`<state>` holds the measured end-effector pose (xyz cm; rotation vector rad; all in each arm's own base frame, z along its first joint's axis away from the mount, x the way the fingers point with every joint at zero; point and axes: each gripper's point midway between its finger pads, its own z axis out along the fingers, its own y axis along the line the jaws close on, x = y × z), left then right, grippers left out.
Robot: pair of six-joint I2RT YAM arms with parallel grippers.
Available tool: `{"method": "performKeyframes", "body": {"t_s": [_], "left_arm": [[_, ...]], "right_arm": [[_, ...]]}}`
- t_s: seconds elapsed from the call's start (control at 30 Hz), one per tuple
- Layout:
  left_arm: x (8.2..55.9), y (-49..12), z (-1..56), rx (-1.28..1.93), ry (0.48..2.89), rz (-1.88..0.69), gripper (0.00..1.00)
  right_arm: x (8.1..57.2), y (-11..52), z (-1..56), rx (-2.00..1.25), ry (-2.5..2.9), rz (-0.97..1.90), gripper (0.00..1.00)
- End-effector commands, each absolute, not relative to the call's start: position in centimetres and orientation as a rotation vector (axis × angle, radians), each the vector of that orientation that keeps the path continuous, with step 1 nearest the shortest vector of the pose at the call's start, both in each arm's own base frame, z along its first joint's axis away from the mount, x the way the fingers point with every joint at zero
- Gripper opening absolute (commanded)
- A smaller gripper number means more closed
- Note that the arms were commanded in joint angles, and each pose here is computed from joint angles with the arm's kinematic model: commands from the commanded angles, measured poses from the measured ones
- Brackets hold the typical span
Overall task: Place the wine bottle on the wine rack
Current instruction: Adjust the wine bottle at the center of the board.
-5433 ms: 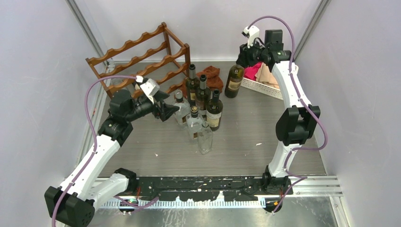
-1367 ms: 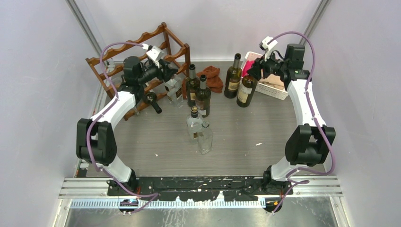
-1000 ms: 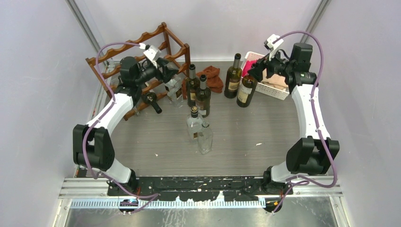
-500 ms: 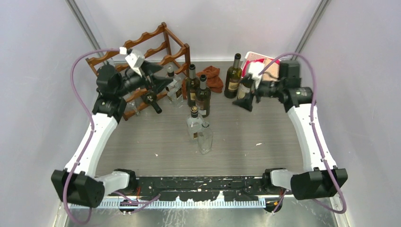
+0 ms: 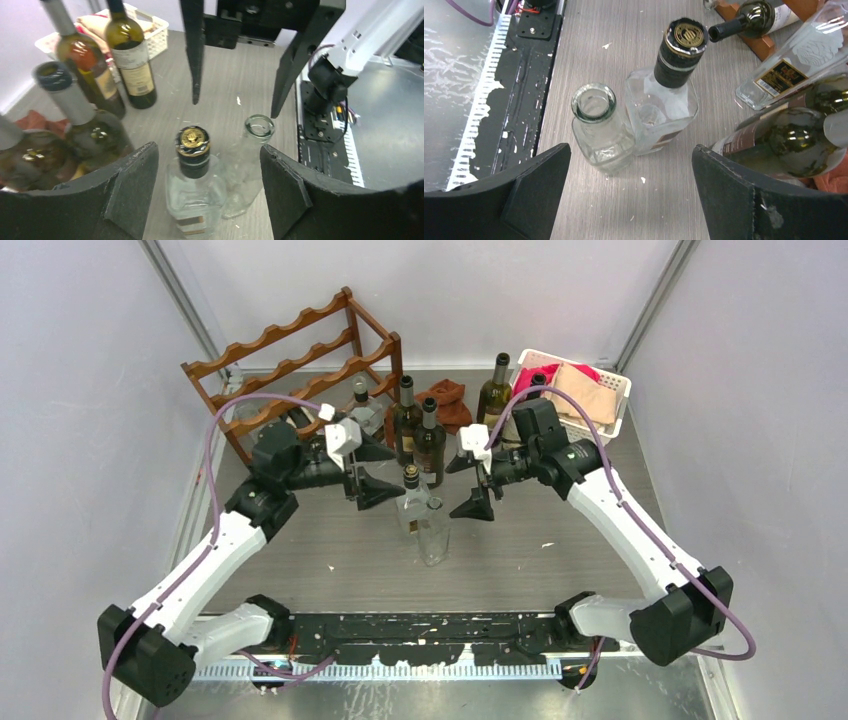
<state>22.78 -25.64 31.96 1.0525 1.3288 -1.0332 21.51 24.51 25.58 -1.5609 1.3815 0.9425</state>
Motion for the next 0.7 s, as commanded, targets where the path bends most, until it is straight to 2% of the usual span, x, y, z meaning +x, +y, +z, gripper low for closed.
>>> {"method": "performKeyframes", "body": {"t_s": [0.0, 0.27, 0.47, 0.6, 0.63, 0.67], "left_arm": [[23.2, -27.2, 30.5, 1.106, 1.310, -0.960, 0.73], [23.4, -29.1, 28.4, 1.155, 1.347, -0.996, 0.68], [23.9, -30.1, 27.3, 1.173, 1.367, -0.984, 0.60], [24.0, -30.7, 27.1, 1.186, 1.367, -1.000, 0.44], [24.0, -30.8, 27.2, 1.189, 1.364, -1.006, 0.37], [24.0, -30.9, 27.2, 1.192, 1.363, -1.013, 0.23]], "right_arm": [[21.0, 26.3, 26.7, -1.557, 1.308, 0.963, 0.94], [19.2, 28.9, 26.1, -1.575, 1.304, 1.023, 0.77], [19.5, 29.6, 25.8, -1.559, 1.326, 1.021, 0.60], [19.8, 29.6, 25.7, -1.554, 1.337, 1.012, 0.38], [19.8, 29.6, 25.7, -1.555, 1.338, 1.005, 0.33], [19.8, 29.5, 25.7, -1.559, 1.337, 0.998, 0.29]]}}
